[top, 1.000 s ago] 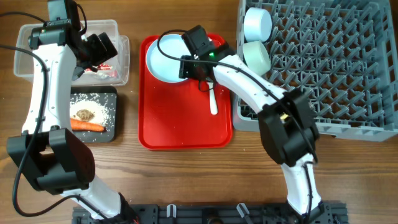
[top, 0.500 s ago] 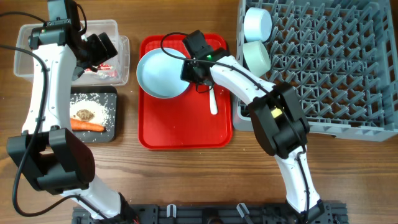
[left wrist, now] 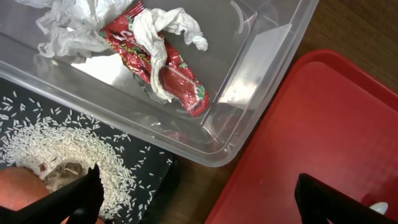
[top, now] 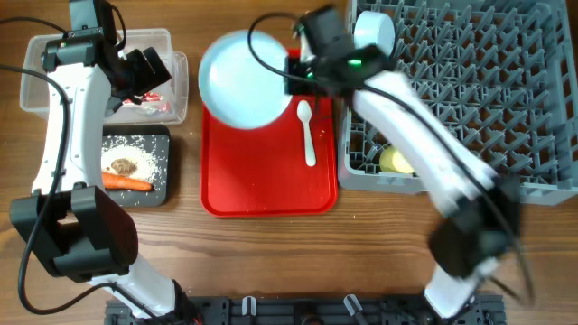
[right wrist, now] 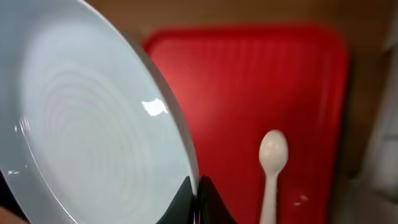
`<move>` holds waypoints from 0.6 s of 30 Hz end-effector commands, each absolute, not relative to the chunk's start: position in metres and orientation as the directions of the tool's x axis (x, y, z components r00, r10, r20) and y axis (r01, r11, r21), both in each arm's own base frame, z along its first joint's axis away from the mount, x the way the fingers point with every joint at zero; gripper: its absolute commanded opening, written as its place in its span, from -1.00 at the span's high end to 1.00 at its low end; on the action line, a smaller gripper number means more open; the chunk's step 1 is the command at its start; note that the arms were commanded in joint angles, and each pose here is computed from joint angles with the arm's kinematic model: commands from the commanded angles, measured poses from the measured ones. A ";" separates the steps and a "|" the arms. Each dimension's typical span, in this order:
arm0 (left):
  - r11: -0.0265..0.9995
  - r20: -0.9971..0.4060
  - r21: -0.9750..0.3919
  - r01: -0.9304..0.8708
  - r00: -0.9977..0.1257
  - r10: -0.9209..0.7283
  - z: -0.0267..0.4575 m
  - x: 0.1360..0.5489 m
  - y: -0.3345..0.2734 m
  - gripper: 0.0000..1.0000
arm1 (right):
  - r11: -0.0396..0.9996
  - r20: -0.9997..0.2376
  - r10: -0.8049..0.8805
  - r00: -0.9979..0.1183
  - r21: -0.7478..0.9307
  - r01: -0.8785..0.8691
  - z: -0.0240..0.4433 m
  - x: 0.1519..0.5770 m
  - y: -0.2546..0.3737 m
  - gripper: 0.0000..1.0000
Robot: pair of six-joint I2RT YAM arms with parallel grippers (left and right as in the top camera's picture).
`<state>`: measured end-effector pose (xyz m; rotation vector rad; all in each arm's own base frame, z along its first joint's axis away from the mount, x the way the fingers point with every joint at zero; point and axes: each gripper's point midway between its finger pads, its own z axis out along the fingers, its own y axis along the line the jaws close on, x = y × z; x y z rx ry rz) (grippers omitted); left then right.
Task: Sort waste into correct bins and load items into the dishwasher rack
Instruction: 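Lift the plate and stand it upright in the dish rack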
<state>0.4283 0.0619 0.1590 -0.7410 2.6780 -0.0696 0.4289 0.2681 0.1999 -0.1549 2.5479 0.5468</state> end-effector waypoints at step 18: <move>0.864 -0.366 -0.140 -0.484 -0.785 -0.500 0.174 0.429 0.066 -1.00 | 0.614 -0.831 0.072 -0.552 -0.399 0.681 0.302 0.428 -0.037 0.91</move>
